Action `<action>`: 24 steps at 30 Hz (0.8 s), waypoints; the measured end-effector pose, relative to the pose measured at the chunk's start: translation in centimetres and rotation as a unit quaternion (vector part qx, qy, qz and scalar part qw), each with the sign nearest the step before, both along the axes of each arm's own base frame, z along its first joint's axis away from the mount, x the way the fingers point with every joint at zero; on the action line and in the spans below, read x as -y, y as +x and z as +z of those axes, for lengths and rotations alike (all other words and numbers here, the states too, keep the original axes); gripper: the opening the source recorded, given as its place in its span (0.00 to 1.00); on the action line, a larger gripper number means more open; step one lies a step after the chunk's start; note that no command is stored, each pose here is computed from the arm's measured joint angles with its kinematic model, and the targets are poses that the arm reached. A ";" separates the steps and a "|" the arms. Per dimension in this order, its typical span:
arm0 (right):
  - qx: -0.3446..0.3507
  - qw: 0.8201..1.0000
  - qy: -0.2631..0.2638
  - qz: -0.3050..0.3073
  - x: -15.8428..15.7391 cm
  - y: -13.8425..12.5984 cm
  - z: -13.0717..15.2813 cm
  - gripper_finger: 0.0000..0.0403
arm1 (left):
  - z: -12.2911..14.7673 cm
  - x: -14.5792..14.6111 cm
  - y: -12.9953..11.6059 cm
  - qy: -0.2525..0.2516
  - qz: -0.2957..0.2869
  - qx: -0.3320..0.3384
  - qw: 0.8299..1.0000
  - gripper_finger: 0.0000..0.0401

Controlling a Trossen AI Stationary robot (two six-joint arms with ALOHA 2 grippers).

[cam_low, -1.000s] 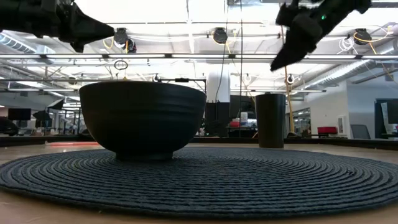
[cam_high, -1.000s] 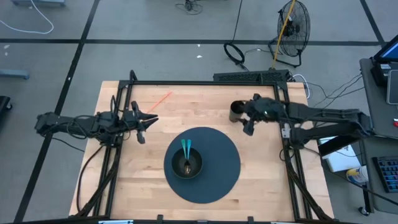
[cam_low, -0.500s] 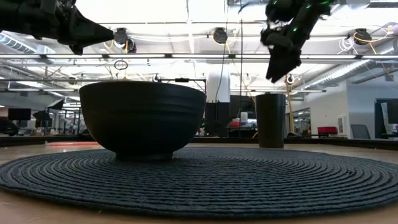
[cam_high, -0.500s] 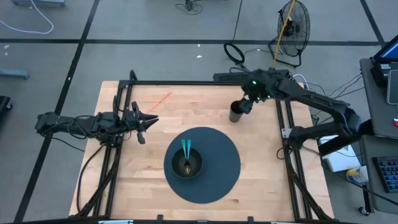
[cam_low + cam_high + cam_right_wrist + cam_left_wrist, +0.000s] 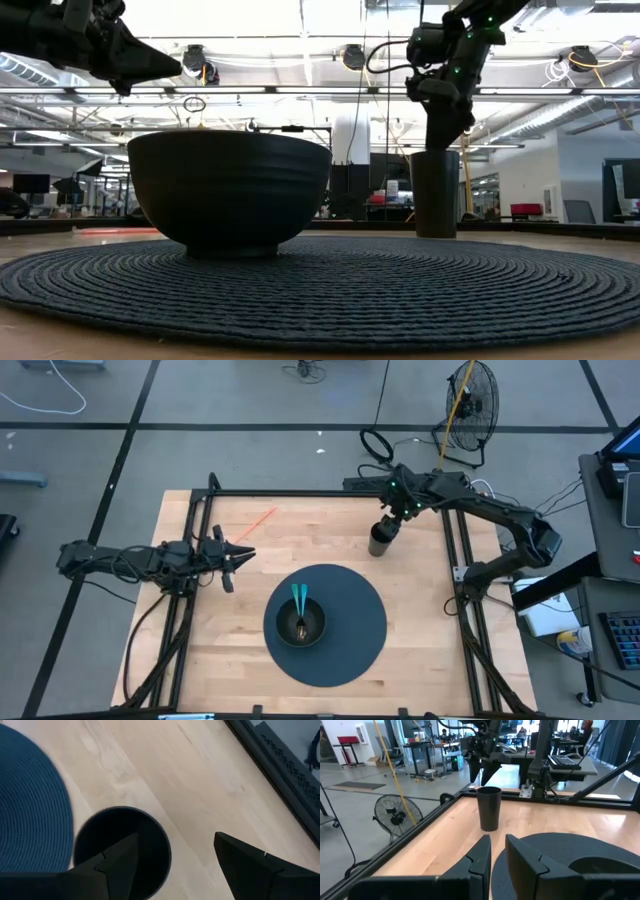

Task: Pick & Place Utensil
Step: Put the black cup on the blue mat to the right of the black bowl

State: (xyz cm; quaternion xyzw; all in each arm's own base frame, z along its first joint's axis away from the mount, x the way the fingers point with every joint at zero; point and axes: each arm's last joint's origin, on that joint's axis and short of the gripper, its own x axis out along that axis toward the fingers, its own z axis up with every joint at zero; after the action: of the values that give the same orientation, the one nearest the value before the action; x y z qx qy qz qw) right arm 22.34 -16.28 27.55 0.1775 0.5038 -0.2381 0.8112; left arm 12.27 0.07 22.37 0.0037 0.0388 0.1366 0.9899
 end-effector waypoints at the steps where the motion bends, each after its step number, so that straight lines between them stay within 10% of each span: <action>1: -0.005 1.000 0.004 0.000 0.0 0.0 -0.1 0.62 | 0.0 0.0 0.0 0.000 0.000 0.001 1.000 0.16; 24: -0.040 0.997 0.056 -0.019 -0.5 -0.5 -3.3 0.40 | 0.0 0.0 0.0 -0.012 0.002 0.005 1.000 0.16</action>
State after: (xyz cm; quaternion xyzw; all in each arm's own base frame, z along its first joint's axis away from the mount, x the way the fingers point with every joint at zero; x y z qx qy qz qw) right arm 21.80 -15.77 24.23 0.2222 0.5446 -0.2316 0.7749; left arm 12.27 0.07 22.39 -0.0094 0.0359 0.1376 0.9898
